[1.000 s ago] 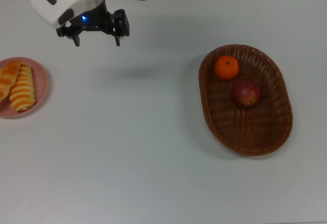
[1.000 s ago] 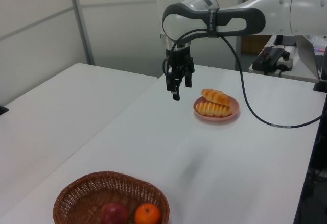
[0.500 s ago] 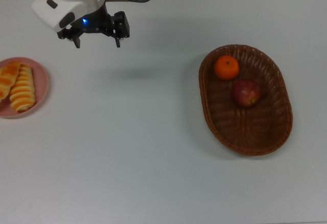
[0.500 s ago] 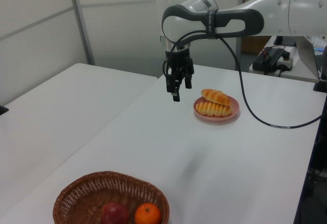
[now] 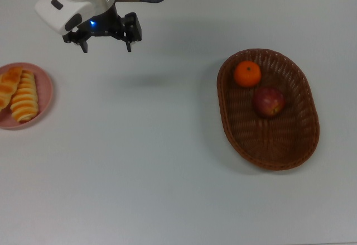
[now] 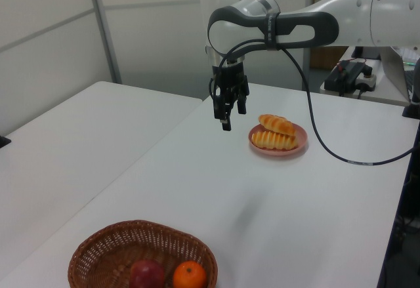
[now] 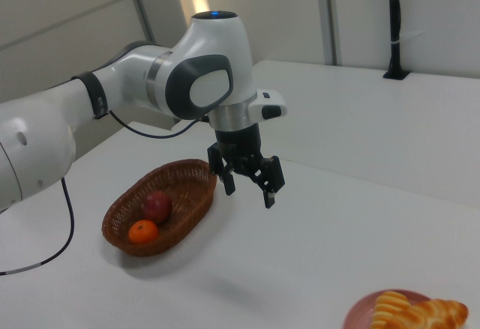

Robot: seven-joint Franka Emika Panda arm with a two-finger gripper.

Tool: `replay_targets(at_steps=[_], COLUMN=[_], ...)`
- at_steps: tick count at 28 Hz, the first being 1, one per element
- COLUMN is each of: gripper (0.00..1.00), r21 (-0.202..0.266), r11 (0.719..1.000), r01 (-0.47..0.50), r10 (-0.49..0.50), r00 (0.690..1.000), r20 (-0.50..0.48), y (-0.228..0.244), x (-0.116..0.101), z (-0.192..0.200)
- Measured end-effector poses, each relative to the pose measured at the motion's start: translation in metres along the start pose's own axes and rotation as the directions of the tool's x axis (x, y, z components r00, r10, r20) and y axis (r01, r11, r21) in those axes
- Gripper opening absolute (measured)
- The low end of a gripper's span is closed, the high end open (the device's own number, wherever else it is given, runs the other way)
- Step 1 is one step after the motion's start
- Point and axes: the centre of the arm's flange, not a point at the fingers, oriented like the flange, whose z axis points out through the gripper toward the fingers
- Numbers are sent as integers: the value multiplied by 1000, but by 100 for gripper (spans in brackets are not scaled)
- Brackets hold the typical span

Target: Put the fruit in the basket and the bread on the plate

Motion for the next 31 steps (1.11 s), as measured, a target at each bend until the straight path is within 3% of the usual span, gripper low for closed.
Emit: replay_targets(at_steps=[31], gripper=[100], r21=[1], r11=[1000], r01=[0], r10=[0], r00=[1000], r20=[6], y=[1], x=[1], z=[4])
